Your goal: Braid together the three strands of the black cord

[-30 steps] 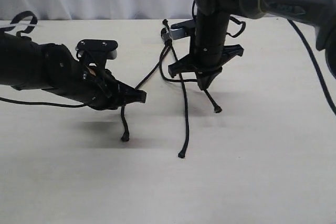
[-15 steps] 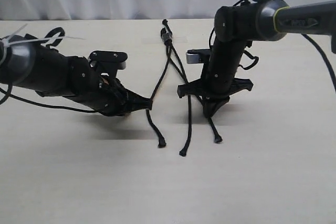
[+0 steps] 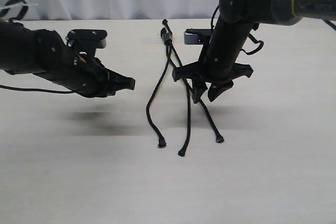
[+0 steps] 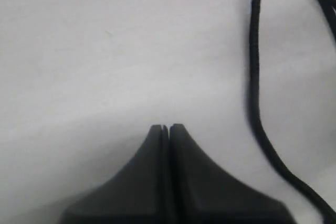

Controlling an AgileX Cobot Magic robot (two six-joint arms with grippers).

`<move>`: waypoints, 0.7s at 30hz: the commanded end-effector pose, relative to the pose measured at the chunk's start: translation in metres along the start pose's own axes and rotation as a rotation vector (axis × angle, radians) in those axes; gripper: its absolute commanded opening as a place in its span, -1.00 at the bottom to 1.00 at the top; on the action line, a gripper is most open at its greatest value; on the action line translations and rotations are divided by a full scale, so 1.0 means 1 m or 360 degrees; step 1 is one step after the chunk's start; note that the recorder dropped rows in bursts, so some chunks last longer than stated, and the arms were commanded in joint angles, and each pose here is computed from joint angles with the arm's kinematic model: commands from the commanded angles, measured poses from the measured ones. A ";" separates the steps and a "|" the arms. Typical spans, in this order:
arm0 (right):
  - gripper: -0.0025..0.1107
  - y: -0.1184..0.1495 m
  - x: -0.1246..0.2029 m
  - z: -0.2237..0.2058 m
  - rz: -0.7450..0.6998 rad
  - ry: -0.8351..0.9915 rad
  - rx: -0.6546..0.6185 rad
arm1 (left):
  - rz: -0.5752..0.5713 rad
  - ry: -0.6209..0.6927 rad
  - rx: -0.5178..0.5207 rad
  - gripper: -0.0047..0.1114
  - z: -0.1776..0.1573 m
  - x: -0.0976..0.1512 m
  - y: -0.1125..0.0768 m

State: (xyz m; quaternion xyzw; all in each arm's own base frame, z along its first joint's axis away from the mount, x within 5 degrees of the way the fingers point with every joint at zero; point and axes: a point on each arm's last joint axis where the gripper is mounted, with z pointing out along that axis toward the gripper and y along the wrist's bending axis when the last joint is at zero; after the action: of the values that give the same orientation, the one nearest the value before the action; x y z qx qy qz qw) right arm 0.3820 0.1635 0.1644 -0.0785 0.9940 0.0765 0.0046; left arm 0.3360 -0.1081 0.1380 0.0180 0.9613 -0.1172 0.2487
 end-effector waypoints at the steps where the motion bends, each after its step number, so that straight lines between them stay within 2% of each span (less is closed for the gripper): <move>1: -0.26 0.026 0.009 0.007 -0.0093 0.0009 0.0002 | 0.0002 -0.0007 -0.0021 -0.92 -0.015 -0.002 0.013; 5: -0.26 0.028 0.015 0.030 -0.0139 0.0051 0.0170 | 0.0013 -0.0002 -0.0038 -0.92 -0.028 0.016 0.017; 11: -0.28 0.029 0.011 0.045 -0.0075 0.0025 0.0118 | -0.0009 0.0005 -0.0059 -0.92 -0.033 0.034 0.021; 12: -0.38 0.028 0.012 0.055 -0.0069 0.0073 0.0130 | -0.0011 0.0036 -0.0062 -0.92 -0.032 0.039 0.022; 15: -0.88 0.028 0.011 0.057 -0.0064 0.0085 0.0127 | -0.0014 0.0079 -0.0063 -0.92 -0.031 0.044 0.023; 19: -0.88 0.036 0.006 0.030 -0.0049 -0.0026 0.0053 | -0.0011 0.0089 -0.0061 -0.92 -0.031 0.045 0.023; 21: -0.88 0.046 0.002 0.010 0.0003 -0.0101 -0.0068 | -0.0011 0.0084 -0.0062 -0.92 -0.031 0.044 0.023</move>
State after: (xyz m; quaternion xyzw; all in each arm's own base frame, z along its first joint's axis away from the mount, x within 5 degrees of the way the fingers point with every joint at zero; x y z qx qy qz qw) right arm 0.3693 0.2043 0.1357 -0.0913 0.9938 0.0633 0.0064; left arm 0.2844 -0.0795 0.1357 0.0138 0.9712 -0.0973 0.2171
